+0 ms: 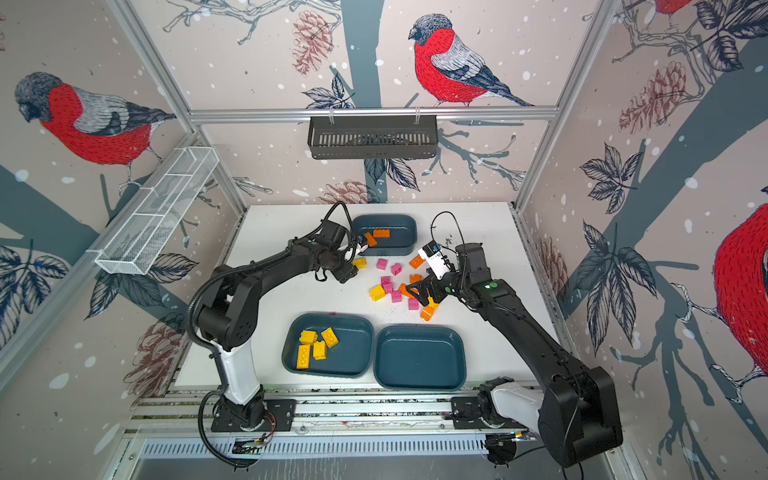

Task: Sort the legos into containers by color
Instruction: 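Move the left gripper over a yellow 2x4 brick beside the far bin, then lower the left gripper and grasp the yellow 2x4 brick, then carry the yellow 2x4 brick into the nearer teal bin and release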

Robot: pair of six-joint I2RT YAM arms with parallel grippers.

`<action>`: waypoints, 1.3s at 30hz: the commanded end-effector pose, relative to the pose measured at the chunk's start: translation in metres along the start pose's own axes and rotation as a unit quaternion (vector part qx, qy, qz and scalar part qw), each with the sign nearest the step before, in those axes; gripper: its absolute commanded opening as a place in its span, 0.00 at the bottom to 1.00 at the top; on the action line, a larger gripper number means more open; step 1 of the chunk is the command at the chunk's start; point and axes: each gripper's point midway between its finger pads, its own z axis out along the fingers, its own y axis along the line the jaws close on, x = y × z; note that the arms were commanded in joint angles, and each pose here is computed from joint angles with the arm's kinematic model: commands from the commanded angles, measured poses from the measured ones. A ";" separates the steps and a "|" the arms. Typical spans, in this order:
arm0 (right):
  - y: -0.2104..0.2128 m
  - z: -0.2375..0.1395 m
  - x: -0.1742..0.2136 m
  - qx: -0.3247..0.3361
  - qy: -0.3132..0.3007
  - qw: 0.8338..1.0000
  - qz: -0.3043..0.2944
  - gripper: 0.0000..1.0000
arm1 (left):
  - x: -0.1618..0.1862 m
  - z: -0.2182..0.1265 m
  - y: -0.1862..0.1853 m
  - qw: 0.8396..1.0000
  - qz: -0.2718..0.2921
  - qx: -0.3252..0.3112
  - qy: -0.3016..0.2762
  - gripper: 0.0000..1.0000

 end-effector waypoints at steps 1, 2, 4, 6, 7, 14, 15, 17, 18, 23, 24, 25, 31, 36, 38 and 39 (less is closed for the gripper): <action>-0.003 -0.002 -0.003 0.008 -0.009 1.000 -0.003 0.99 | -0.018 0.011 0.008 0.999 0.024 -0.001 -0.034 0.72; -0.004 -0.003 -0.003 0.008 -0.010 1.000 -0.001 0.99 | -0.017 0.016 0.010 0.999 0.025 0.000 -0.032 0.72; -0.005 -0.004 -0.001 0.010 -0.010 1.000 0.002 0.99 | -0.016 0.023 0.011 0.999 0.027 0.002 -0.030 0.72; -0.005 -0.006 0.001 0.012 -0.011 1.000 0.005 0.99 | -0.016 0.029 0.011 0.999 0.027 0.006 -0.033 0.71; -0.005 -0.006 0.001 0.013 -0.011 1.000 0.006 0.99 | -0.016 0.032 0.010 0.999 0.027 0.010 -0.034 0.71; -0.006 -0.010 0.004 0.018 -0.010 1.000 0.009 0.99 | -0.011 0.048 0.000 0.998 0.036 0.038 -0.031 0.66; -0.006 -0.011 0.004 0.018 -0.010 1.000 0.009 0.99 | -0.011 0.049 -0.001 0.998 0.036 0.043 -0.034 0.64; -0.005 -0.011 0.005 0.018 -0.010 1.000 0.010 0.99 | -0.011 0.050 -0.005 0.997 0.039 0.053 -0.034 0.58; -0.005 -0.011 0.004 0.018 -0.011 1.000 0.009 0.99 | -0.011 0.051 -0.005 0.997 0.039 0.055 -0.034 0.55; -0.005 -0.012 0.004 0.018 -0.011 1.000 0.011 0.99 | -0.010 0.050 -0.011 0.996 0.044 0.069 -0.036 0.39; -0.005 -0.013 0.004 0.018 -0.011 1.000 0.011 0.99 | -0.010 0.050 -0.011 0.996 0.045 0.070 -0.036 0.34; -0.005 -0.013 0.005 0.020 -0.012 1.000 0.010 0.99 | -0.010 0.048 -0.012 0.996 0.046 0.073 -0.036 0.30; -0.004 -0.014 0.004 0.020 -0.013 1.000 0.009 0.99 | -0.008 0.033 -0.024 0.993 0.047 0.100 -0.036 0.25; -0.004 -0.015 0.002 0.020 -0.016 1.000 0.007 1.00 | 0.000 0.005 -0.040 0.992 0.043 0.119 -0.025 0.24; -0.003 -0.014 0.002 0.017 -0.018 1.000 0.006 0.99 | 0.003 -0.013 -0.045 0.991 0.033 0.124 -0.022 0.24; -0.003 -0.013 0.002 0.015 -0.017 1.000 0.006 0.99 | 0.005 -0.023 -0.051 0.991 0.028 0.132 -0.019 0.24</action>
